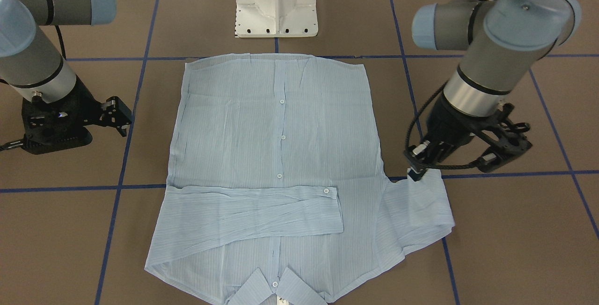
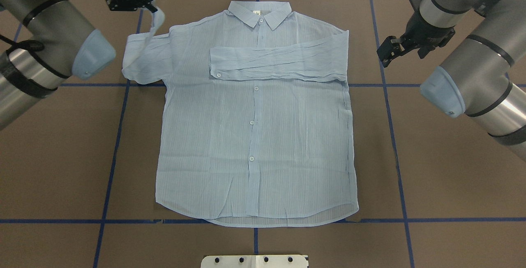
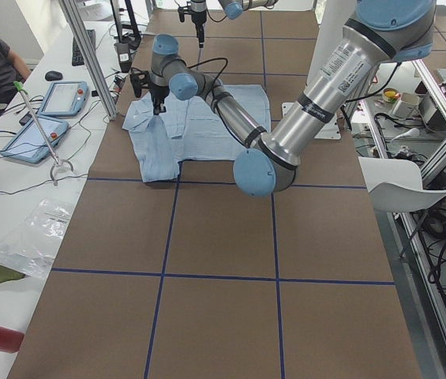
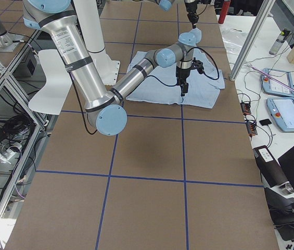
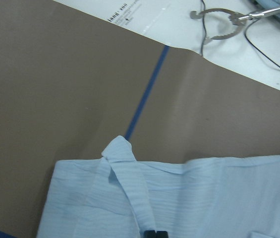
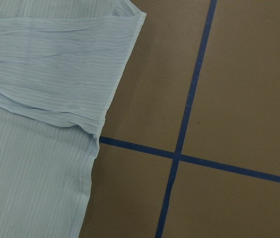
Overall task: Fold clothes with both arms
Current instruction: 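Fold the held sleeve across the shirt front with the left gripper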
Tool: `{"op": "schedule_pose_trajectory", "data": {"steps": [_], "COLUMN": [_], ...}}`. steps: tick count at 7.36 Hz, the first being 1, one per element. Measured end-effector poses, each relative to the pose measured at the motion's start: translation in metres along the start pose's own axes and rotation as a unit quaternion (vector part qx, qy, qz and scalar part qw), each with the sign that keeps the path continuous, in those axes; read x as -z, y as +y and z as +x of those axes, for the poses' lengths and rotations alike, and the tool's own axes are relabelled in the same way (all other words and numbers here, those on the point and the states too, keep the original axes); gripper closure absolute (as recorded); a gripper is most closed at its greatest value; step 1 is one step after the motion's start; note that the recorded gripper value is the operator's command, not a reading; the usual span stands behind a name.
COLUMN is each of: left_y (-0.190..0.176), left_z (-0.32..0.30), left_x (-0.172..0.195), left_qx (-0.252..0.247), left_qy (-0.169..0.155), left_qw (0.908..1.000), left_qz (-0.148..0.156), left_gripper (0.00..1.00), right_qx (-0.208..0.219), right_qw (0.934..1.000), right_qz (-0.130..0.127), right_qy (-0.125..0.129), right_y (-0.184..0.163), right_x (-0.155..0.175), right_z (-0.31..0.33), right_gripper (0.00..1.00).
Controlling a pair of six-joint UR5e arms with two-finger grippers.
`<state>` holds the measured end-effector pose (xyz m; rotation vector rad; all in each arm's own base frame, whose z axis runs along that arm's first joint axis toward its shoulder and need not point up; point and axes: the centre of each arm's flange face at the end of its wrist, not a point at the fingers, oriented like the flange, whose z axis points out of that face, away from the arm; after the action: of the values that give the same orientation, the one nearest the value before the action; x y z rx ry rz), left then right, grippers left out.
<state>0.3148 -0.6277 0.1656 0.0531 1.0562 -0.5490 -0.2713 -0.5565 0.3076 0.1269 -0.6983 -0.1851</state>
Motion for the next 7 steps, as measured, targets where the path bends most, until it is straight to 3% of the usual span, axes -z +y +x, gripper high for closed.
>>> {"op": "schedule_pose_trajectory", "data": {"steps": [2, 4, 7], "left_y": [0.061, 0.11, 0.151], "left_z": [0.1, 0.124, 0.121], "left_x": [0.024, -0.01, -0.088], "left_qx": [0.061, 0.076, 0.077], "left_qy": [0.05, 0.057, 0.052], "left_qw": [0.9949, 0.9898, 0.9903], "left_qz": [-0.063, -0.105, -0.103], "left_gripper": [1.0, 1.0, 1.0], "right_qx": [-0.004, -0.006, -0.007], "right_qw": [1.0, 0.9999, 0.9999], "right_qz": [-0.004, -0.007, -0.008], "right_qy": [0.003, 0.005, 0.006], "right_y": [0.0, -0.001, -0.001], "right_x": [-0.005, -0.011, -0.013], "right_z": [0.006, 0.009, 0.01], "right_gripper": [0.0, 0.0, 0.0]}}
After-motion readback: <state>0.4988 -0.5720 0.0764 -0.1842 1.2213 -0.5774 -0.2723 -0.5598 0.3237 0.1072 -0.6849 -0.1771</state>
